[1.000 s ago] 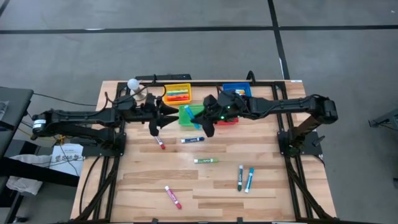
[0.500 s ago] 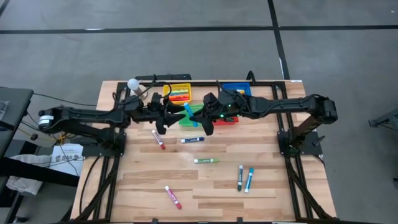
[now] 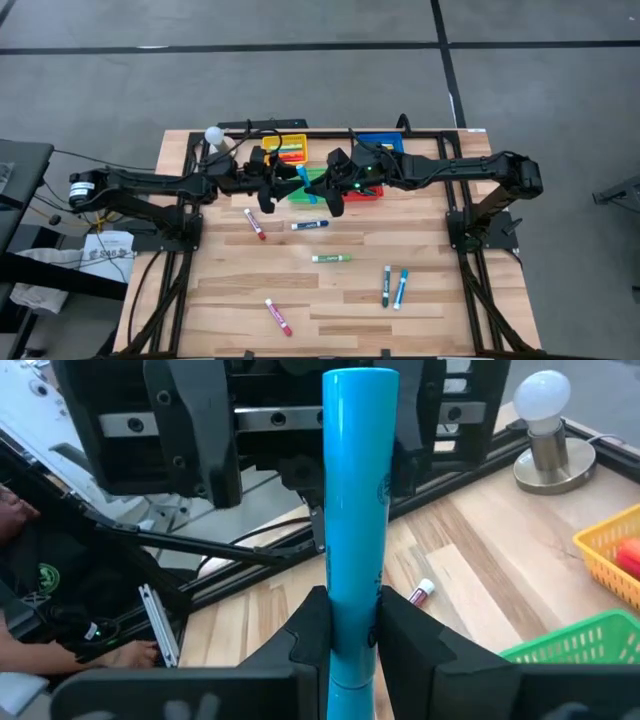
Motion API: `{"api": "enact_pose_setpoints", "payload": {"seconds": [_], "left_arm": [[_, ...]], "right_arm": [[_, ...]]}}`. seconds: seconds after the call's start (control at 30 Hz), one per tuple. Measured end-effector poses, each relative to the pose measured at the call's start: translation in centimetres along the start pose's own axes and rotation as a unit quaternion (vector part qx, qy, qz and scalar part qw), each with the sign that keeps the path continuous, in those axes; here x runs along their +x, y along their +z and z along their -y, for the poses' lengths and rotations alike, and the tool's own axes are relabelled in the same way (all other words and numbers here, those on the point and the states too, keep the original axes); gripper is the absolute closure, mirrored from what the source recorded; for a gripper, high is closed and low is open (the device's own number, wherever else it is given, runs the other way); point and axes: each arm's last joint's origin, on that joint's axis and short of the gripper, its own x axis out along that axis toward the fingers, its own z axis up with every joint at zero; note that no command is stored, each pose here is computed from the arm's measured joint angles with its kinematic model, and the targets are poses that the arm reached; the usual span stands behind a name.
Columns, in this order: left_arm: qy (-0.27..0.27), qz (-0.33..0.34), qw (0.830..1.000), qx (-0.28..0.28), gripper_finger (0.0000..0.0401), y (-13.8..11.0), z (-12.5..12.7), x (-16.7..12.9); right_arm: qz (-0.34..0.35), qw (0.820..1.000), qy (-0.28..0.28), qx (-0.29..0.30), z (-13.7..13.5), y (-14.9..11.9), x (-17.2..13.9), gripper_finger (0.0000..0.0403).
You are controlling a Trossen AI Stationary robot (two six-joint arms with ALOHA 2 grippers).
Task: Pick & Place Markers
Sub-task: Put the blue highlighter into the yellow bin
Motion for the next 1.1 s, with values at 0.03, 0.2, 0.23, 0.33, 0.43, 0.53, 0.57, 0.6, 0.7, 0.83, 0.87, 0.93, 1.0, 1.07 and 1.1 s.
{"api": "enact_pose_setpoints", "payload": {"seconds": [0.03, 0.2, 0.23, 0.33, 0.43, 0.53, 0.57, 0.6, 0.7, 0.83, 0.87, 0.93, 1.0, 1.07, 1.1], "left_arm": [[0.000, -0.001, 1.000, -0.001, 0.0188, -0.09, -0.09, 0.11], [0.003, -0.011, 1.000, -0.004, 0.0196, -0.54, -0.32, 0.38], [0.002, -0.010, 1.000, -0.004, 0.0202, -0.51, -0.31, 0.37], [0.003, -0.009, 1.000, -0.003, 0.0235, -0.47, -0.29, 0.36], [0.004, -0.005, 1.000, -0.003, 0.0282, -0.41, -0.31, 0.35], [0.005, -0.005, 1.000, -0.003, 0.0330, -0.42, -0.33, 0.35], [0.004, -0.005, 1.000, -0.003, 0.0334, -0.42, -0.32, 0.35], [0.003, -0.005, 1.000, -0.003, 0.0334, -0.42, -0.31, 0.35], [0.005, -0.004, 1.000, -0.002, 0.0334, -0.41, -0.29, 0.35], [0.010, -0.001, 1.000, -0.002, 0.0334, -0.38, -0.31, 0.35], [0.010, 0.000, 1.000, -0.001, 0.0334, -0.37, -0.31, 0.35], [0.009, 0.004, 1.000, -0.001, 0.0334, -0.29, -0.28, 0.35], [0.007, 0.011, 1.000, 0.000, 0.0334, -0.10, -0.21, 0.30], [0.012, 0.011, 1.000, 0.000, 0.0334, -0.13, -0.25, 0.30], [0.014, 0.009, 1.000, 0.000, 0.0334, -0.18, -0.28, 0.32]], "right_arm": [[0.000, 1.000, 0.000, 0.000, 0.00, -0.01, 0.00, 0.0353], [0.001, 1.000, 0.000, 0.000, 0.01, 0.03, 0.00, 0.0353], [0.002, 1.000, 0.000, 0.000, 0.00, 0.05, 0.00, 0.0353], [0.002, 1.000, 0.001, 0.000, -0.01, 0.05, 0.00, 0.0353], [0.004, 1.000, 0.004, -0.001, -0.05, 0.08, 0.00, 0.0353], [0.003, 1.000, 0.006, -0.004, -0.19, 0.02, 0.02, 0.0353], [0.002, 1.000, 0.007, -0.005, -0.32, -0.03, 0.04, 0.0353], [0.002, 1.000, 0.006, -0.007, -0.36, -0.05, 0.05, 0.0352], [0.001, 1.000, 0.008, -0.015, -0.52, -0.12, 0.07, 0.0347], [0.001, 1.000, 0.008, -0.021, -0.53, -0.13, 0.08, 0.0330], [0.001, 1.000, 0.008, -0.025, -0.52, -0.13, 0.07, 0.0324], [-0.004, 0.999, 0.008, -0.034, -0.50, -0.22, 0.07, 0.0311], [-0.017, 0.999, 0.018, -0.041, -0.31, -0.35, 0.05, 0.0296], [-0.030, 0.998, 0.028, -0.039, -0.02, -0.44, 0.00, 0.0278], [-0.038, 0.998, 0.027, -0.036, 0.22, -0.52, -0.04, 0.0268]]}}
